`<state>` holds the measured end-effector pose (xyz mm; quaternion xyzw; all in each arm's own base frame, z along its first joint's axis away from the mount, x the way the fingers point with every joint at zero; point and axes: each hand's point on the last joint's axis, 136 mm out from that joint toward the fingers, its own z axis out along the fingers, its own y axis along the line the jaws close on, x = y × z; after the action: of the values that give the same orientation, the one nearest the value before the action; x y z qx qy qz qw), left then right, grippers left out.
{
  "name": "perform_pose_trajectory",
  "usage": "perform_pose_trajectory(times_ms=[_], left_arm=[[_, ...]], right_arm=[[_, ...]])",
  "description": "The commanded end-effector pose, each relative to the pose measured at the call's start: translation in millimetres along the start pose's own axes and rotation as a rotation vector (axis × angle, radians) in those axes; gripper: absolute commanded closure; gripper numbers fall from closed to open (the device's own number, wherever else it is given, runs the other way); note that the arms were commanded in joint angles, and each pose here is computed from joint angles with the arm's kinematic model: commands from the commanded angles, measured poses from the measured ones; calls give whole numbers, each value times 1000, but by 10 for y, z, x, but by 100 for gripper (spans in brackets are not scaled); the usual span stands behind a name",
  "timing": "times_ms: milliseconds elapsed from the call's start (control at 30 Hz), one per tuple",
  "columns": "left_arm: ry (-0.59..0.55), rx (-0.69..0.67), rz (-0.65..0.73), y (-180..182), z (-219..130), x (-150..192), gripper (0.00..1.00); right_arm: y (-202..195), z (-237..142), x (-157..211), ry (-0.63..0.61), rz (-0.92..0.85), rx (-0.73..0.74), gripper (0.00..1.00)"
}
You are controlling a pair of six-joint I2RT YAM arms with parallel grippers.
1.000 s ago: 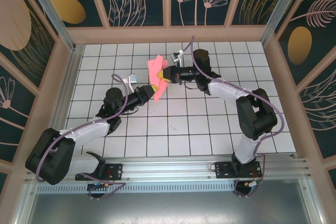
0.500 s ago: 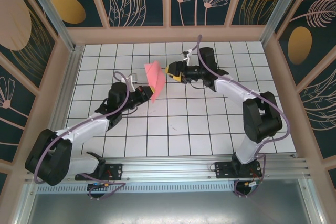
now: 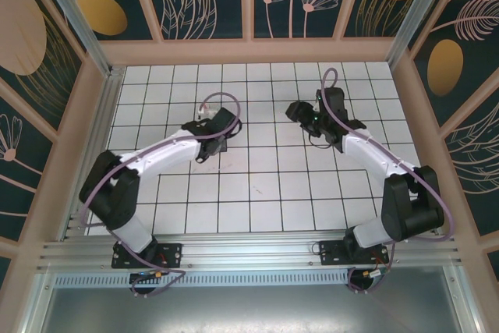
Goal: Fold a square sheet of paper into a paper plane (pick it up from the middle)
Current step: Turn over the paper at the center of the table.
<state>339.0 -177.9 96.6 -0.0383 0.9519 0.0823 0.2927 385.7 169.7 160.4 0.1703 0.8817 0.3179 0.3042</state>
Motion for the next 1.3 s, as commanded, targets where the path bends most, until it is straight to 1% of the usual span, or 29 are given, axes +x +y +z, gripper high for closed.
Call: perform_pose_trajectory(times_ms=[0,67,167,267,333,433,500,633,700,800,933,1000,1067,1133,1267], left_arm=[[46,-235,147,215,81,191,97],[58,-237,181,57,157,249,97],[87,-204,227,-234,256,363,95],[116,-144,255,-490,313,462,89],[131,-91,246,-599,310,484,82],[122,2,224,-716,194,423,69],[110,76,204,-788,57,353,60],[76,234,157,-888,-240,216,46],[57,303,118,-861,-374,143,39],[20,384,10,-677,-494,13,29],[-16,457,-184,-336,-491,-110,18],[-29,467,-275,-144,-426,-82,11],[-25,474,-350,-2,-344,-31,8],[-11,493,-420,100,-269,30,7],[1,567,-528,175,-199,125,7]], right_arm=[[-113,-104,-82,-56,27,52,37],[-156,-105,-85,-56,37,61,38],[-223,-97,-89,-51,62,69,38],[-240,-100,-102,-53,75,68,38],[-241,-95,-106,-51,79,67,38],[-240,-82,-100,-44,77,69,38],[-246,-61,-88,-34,73,73,38],[-247,9,-56,-2,42,72,37],[-191,89,-2,40,-6,57,36],[-69,248,160,125,-97,75,35],[289,497,536,232,-260,60,34],[492,623,769,283,-340,43,32],[628,751,1003,329,-390,35,32],[676,876,1174,369,-416,39,33],[737,1105,1399,444,-431,14,45]])
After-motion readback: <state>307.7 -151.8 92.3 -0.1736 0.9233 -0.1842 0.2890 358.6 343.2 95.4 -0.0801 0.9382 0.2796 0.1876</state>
